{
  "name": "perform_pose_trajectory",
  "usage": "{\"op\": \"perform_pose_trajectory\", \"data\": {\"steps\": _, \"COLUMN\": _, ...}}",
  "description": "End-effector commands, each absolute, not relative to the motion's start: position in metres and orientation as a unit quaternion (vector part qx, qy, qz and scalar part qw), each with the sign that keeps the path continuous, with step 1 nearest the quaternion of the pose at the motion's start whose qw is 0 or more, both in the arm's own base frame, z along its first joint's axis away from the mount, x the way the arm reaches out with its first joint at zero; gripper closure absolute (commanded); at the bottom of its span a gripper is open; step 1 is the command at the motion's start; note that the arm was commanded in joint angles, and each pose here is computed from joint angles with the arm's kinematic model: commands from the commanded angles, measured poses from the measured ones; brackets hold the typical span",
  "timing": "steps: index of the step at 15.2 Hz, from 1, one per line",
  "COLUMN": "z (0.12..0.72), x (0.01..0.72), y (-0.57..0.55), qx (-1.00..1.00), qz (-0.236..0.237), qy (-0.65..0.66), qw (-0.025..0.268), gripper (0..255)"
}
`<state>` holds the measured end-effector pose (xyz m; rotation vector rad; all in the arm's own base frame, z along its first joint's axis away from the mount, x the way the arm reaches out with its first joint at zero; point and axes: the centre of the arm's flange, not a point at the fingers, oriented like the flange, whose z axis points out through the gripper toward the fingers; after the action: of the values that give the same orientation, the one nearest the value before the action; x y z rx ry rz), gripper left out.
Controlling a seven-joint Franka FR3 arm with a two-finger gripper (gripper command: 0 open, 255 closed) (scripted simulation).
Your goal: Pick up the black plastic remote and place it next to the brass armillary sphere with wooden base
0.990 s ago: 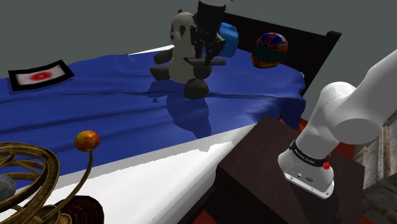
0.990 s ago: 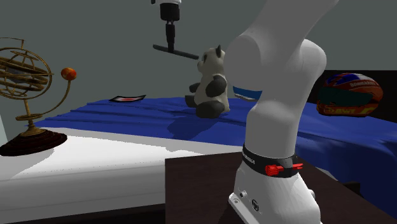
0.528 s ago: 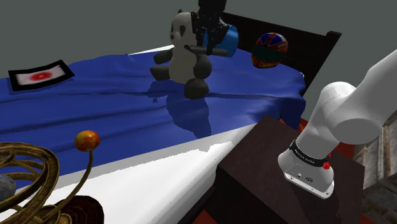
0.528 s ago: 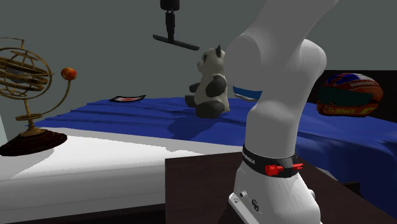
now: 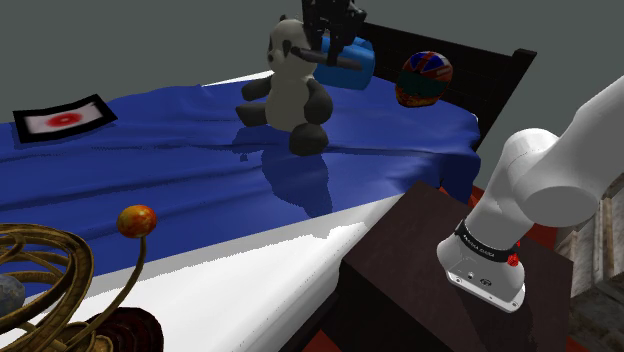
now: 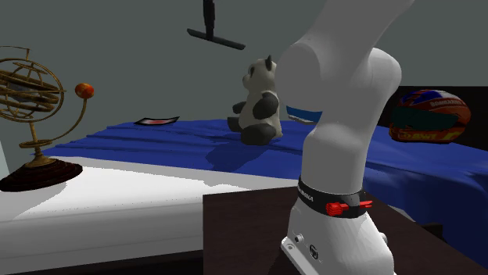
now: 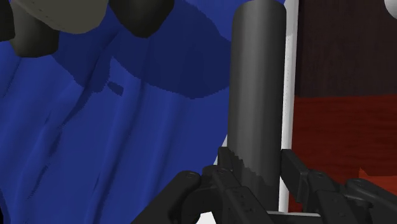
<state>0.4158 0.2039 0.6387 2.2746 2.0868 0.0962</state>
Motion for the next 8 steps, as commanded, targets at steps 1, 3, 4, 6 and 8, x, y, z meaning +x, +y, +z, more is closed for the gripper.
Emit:
{"op": "perform_pose_trajectory", "data": {"steps": 1, "z": 0.65, "x": 0.417, "y": 0.204, "qx": 0.736, "qz": 0.031, "qy": 0.675, "qw": 0.027, "gripper": 255}}
{"op": "perform_pose_trajectory", "data": {"steps": 3, "z": 0.661, "x": 0.417, "y": 0.204, "qx": 0.736, "qz": 0.031, "qy": 0.675, "qw": 0.027, "gripper": 255}}
{"op": "perform_pose_trajectory", "data": {"steps": 4, "z": 0.666, "x": 0.417, "y": 0.204, "qx": 0.736, "qz": 0.031, "qy": 0.675, "qw": 0.027, "gripper": 255}}
{"op": "perform_pose_trajectory", "data": {"steps": 6, "z": 0.668, "x": 0.417, "y": 0.218, "qx": 0.736, "qz": 0.031, "qy": 0.675, "qw": 0.027, "gripper": 255}}
{"op": "perform_pose_trajectory", "data": {"steps": 8, "z": 0.668, "x": 0.416, "y": 0.244, "qx": 0.736, "qz": 0.031, "qy": 0.675, "qw": 0.027, "gripper": 255}}
